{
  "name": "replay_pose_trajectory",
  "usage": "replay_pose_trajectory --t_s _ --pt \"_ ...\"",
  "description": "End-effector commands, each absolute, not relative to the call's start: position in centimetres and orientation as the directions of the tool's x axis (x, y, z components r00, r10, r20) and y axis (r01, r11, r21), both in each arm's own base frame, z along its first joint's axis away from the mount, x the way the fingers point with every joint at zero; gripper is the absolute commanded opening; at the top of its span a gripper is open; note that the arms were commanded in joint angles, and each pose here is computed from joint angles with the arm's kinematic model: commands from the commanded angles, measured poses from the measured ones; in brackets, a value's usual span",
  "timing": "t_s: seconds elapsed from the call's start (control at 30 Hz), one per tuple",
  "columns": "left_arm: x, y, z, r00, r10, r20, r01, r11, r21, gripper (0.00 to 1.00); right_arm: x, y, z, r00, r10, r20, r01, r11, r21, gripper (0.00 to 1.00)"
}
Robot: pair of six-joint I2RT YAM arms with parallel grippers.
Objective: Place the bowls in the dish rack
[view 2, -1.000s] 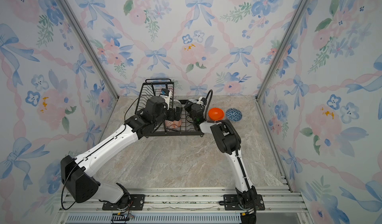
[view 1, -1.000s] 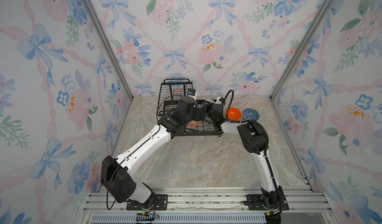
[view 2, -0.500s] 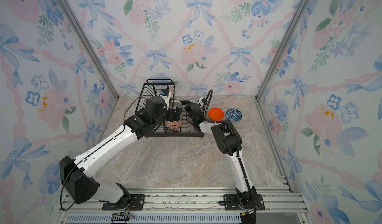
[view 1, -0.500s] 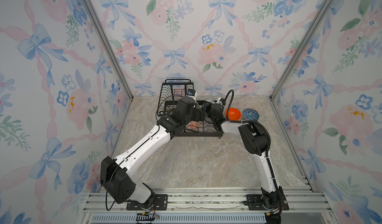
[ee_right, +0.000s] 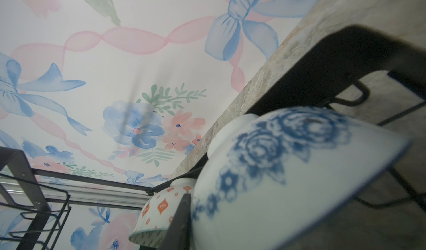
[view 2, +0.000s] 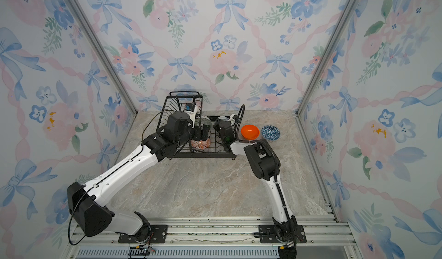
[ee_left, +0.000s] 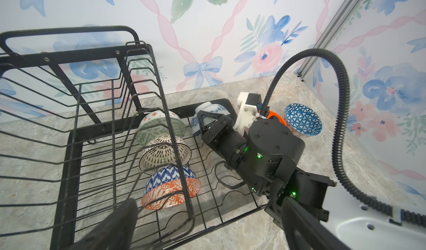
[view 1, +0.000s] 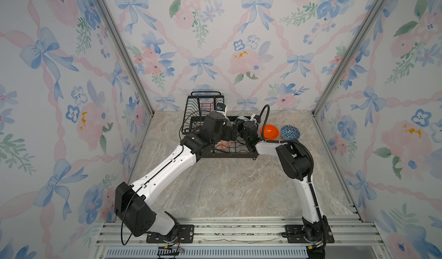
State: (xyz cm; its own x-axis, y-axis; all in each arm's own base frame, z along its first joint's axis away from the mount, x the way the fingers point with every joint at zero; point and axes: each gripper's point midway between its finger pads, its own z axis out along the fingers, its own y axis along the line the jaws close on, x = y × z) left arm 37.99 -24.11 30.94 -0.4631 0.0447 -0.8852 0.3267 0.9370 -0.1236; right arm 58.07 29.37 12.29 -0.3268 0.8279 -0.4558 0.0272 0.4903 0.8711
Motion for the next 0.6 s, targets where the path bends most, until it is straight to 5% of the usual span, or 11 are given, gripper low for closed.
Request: replay_pose_trajectory --t_s 0.0,0.57 --pt "37.5 -23.5 31.0 -0.466 0.043 -0.884 0.328 0.936 -0.127 0.98 57.8 27.6 12.2 -0.293 0.824 -0.485 0.081 0.526 0.846 0.22" --pt "37.4 -23.4 31.0 -0.466 0.039 -0.884 0.323 0.938 -0.129 0.98 59.1 26.9 13.3 -0.278 0.825 -0.492 0.084 0.531 0.843 0.35"
